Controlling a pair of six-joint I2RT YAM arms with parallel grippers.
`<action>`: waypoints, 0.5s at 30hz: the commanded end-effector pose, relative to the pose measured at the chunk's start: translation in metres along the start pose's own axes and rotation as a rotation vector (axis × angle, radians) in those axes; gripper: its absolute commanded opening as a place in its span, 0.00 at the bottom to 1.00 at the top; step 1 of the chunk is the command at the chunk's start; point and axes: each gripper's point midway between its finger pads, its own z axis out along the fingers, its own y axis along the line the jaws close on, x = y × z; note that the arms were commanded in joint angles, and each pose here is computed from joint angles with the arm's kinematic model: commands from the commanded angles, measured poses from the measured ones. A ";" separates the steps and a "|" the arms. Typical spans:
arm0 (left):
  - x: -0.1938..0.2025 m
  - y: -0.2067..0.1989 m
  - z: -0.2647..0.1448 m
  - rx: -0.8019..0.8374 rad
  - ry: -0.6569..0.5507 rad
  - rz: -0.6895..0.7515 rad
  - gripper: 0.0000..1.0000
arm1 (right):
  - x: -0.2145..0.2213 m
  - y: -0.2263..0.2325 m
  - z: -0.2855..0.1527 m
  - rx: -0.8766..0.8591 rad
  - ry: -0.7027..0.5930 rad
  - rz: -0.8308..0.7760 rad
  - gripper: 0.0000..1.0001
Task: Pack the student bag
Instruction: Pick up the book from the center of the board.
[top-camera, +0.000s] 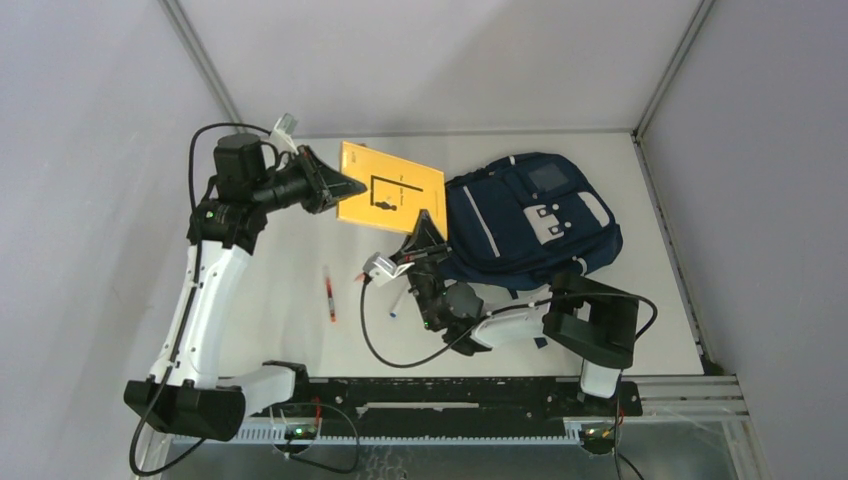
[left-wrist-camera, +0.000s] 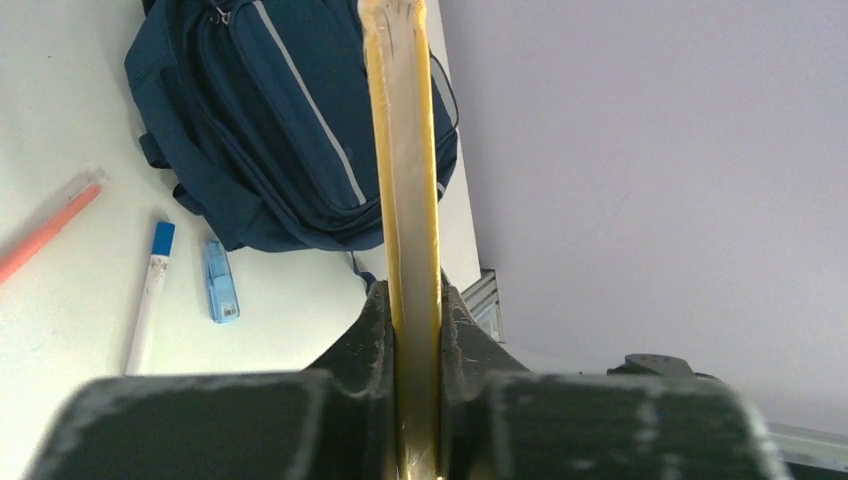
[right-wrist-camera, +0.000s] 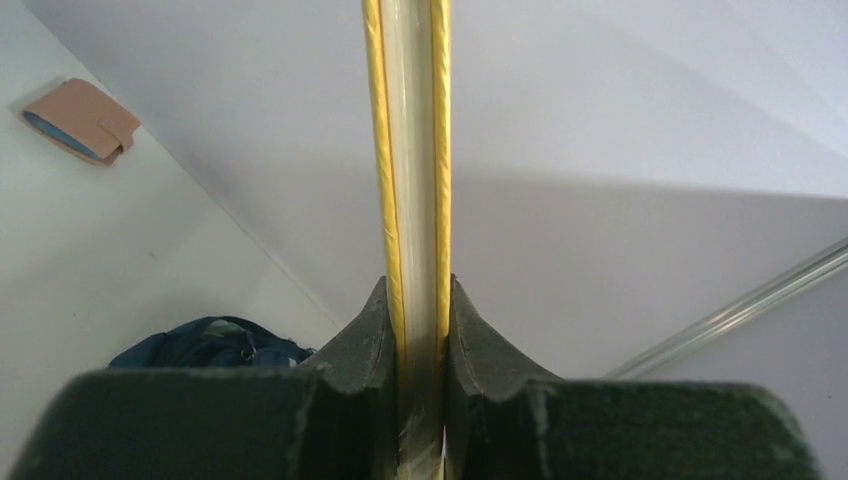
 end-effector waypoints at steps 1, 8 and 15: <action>-0.013 -0.026 -0.009 0.072 -0.056 0.132 0.00 | -0.026 -0.035 0.006 0.111 -0.058 0.189 0.06; -0.046 -0.002 -0.032 -0.126 -0.292 0.175 0.00 | -0.007 -0.040 0.011 0.113 0.112 0.233 1.00; -0.080 0.009 -0.081 -0.263 -0.567 0.190 0.00 | 0.021 0.017 -0.012 -0.437 0.294 0.497 1.00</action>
